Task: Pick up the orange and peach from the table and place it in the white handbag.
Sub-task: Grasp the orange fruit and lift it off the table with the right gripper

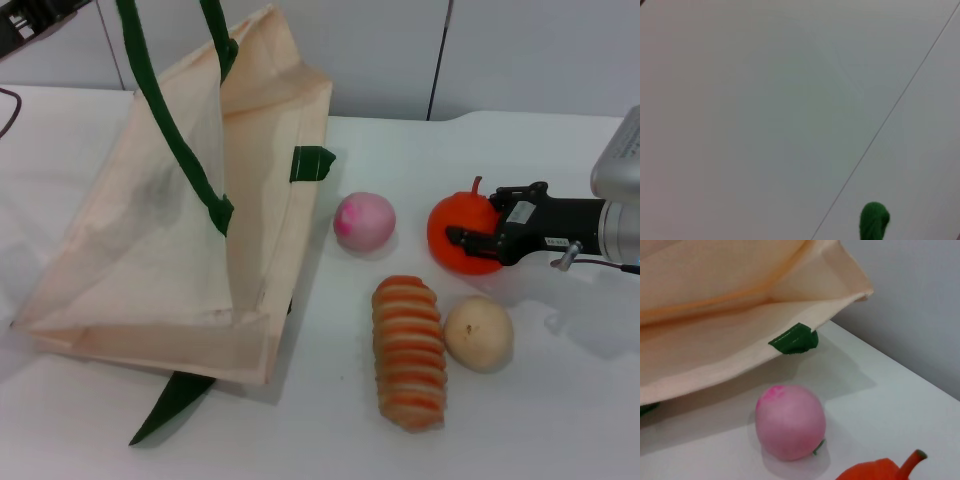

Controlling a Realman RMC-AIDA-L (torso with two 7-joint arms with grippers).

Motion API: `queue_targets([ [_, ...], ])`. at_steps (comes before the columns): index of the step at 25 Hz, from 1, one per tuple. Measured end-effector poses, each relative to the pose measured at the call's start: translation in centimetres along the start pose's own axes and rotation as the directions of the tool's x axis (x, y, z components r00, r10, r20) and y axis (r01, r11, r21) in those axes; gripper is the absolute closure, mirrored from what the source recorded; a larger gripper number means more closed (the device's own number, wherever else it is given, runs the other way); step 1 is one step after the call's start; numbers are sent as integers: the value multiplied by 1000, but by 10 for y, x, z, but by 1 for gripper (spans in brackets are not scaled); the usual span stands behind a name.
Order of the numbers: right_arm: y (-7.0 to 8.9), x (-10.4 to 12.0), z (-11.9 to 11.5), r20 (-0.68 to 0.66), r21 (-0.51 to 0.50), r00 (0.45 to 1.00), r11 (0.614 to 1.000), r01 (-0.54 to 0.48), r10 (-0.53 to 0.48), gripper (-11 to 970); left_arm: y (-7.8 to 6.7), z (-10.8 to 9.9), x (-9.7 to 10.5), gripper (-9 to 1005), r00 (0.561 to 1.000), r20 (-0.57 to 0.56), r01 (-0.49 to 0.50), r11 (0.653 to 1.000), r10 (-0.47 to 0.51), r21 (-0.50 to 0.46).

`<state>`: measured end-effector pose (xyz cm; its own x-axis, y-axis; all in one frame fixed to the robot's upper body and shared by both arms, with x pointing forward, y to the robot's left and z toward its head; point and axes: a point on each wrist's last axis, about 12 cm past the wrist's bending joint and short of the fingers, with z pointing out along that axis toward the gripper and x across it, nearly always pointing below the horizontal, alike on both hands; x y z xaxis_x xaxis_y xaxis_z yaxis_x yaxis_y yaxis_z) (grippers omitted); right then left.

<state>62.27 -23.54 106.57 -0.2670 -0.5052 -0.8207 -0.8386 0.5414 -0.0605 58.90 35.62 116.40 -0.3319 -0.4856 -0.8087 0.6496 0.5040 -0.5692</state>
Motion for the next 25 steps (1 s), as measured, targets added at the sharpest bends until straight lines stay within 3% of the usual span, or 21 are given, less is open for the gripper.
queue_targets([
  [18,1,0,-2,3,-20,1000,1000,-5,5,506,-1,0,0,875,1000,-1,4,1000,-4,6],
  [25,-3,-9,-19,116,-53,993,999,-10,17,594,-1,-2,1,875,1000,-2,5,1000,-5,5],
])
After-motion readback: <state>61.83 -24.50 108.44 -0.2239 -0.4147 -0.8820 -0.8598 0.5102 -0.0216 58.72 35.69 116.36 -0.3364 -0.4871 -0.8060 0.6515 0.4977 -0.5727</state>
